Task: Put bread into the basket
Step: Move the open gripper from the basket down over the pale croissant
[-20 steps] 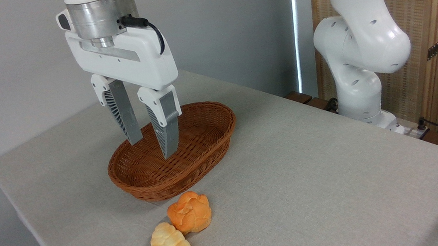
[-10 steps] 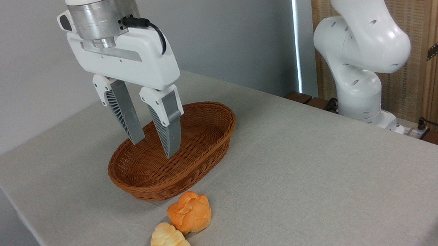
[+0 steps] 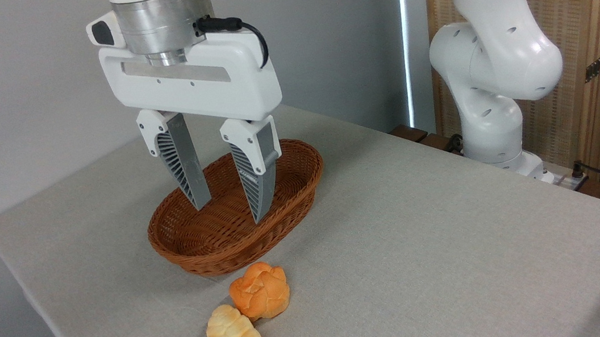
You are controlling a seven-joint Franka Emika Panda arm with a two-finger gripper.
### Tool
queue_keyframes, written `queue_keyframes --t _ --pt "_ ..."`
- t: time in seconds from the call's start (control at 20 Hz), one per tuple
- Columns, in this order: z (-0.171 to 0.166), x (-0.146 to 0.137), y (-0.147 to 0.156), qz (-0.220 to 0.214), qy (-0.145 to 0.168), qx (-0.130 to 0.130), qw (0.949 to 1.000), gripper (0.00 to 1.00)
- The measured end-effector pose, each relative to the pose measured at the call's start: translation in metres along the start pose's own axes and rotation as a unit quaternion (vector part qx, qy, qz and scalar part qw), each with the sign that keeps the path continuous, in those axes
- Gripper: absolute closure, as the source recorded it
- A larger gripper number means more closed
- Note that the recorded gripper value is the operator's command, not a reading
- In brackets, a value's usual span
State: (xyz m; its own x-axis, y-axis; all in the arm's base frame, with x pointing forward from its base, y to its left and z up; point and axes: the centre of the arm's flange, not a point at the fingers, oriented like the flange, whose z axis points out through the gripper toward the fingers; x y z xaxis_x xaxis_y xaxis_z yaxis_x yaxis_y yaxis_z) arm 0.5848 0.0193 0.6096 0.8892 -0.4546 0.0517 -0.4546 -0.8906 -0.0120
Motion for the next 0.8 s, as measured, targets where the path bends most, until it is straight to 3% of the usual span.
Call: queue_keyframes --t 0.2,0.45,0.8 --pt "0.002 -0.002 -0.005 -0.039 0.031 0.014 0.9987 0.00" --pt "0.021 -0.015 -0.009 -0.082 0.024 0.006 0.9963 0.00" --pt "0.074 -0.013 -0.022 -0.172 0.073 0.024 0.9821 0.00"
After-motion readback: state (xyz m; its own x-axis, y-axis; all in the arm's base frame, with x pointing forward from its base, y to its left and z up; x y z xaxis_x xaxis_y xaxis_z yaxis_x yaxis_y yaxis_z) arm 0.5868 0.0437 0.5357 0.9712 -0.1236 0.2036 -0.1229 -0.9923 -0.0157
